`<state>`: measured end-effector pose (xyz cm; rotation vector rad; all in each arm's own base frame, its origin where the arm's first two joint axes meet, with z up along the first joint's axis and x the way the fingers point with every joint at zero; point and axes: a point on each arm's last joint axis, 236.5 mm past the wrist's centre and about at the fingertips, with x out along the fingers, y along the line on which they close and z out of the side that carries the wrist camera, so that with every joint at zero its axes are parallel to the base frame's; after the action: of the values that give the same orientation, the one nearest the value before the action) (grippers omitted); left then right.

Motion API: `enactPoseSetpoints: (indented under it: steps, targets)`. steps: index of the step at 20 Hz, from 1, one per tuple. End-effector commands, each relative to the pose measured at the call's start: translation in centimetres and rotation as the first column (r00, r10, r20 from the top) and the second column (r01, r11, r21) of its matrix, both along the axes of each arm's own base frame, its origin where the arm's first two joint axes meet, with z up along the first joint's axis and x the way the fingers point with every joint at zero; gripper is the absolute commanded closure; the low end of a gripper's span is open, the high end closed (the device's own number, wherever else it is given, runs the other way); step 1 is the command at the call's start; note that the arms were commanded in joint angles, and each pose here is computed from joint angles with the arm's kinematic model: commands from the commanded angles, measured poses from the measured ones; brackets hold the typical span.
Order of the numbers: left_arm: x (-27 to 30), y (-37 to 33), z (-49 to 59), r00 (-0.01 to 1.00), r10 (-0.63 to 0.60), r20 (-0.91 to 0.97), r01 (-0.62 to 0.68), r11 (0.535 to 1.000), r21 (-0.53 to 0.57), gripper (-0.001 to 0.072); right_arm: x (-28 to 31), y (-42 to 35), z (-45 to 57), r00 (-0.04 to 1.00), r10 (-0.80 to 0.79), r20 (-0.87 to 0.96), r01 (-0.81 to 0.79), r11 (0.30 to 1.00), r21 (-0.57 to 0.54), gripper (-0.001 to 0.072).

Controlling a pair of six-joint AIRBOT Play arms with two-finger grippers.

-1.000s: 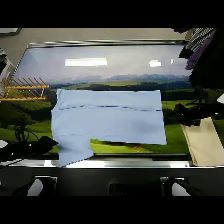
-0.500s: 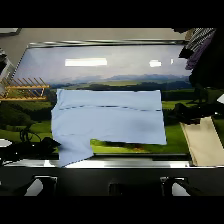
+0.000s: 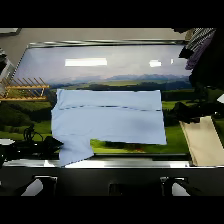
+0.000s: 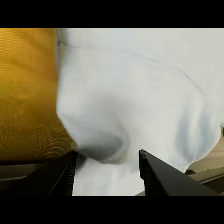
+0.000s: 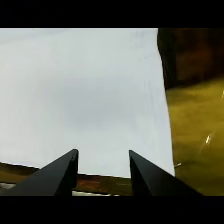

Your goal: Fold the clothes and pants, and hang the long-sleeved shirts on hangers.

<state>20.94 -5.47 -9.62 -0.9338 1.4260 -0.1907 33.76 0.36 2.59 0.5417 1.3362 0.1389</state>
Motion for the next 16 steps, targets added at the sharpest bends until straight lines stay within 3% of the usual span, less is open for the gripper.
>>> enactPoseSetpoints:
  steps: [1,5,11,16]
  targets:
    - [-0.2,0.0,0.0,1.0,-0.021,0.003,0.021,1.0,0.001,0.0273,0.0,0.5,0.3,1.0,0.004,0.005,-0.005,1.0,0.023,0.0343]
    - [-0.6,1.7,1.1,0.994,-0.111,-0.011,0.111,0.991,0.078,0.0271,-0.3,0.6,0.2,1.0,0.024,-0.003,-0.024,0.999,0.024,0.0343]
    - [-0.6,2.6,0.5,0.997,-0.076,-0.031,0.08,0.99,0.119,0.0271,-0.1,0.5,0.2,1.0,0.025,0.006,-0.025,1.0,0.016,0.0343]
    - [0.5,1.9,0.2,0.999,-0.04,0.012,0.039,0.996,0.086,0.0271,0.0,0.4,0.2,1.0,0.025,0.011,-0.025,1.0,0.014,0.0344]
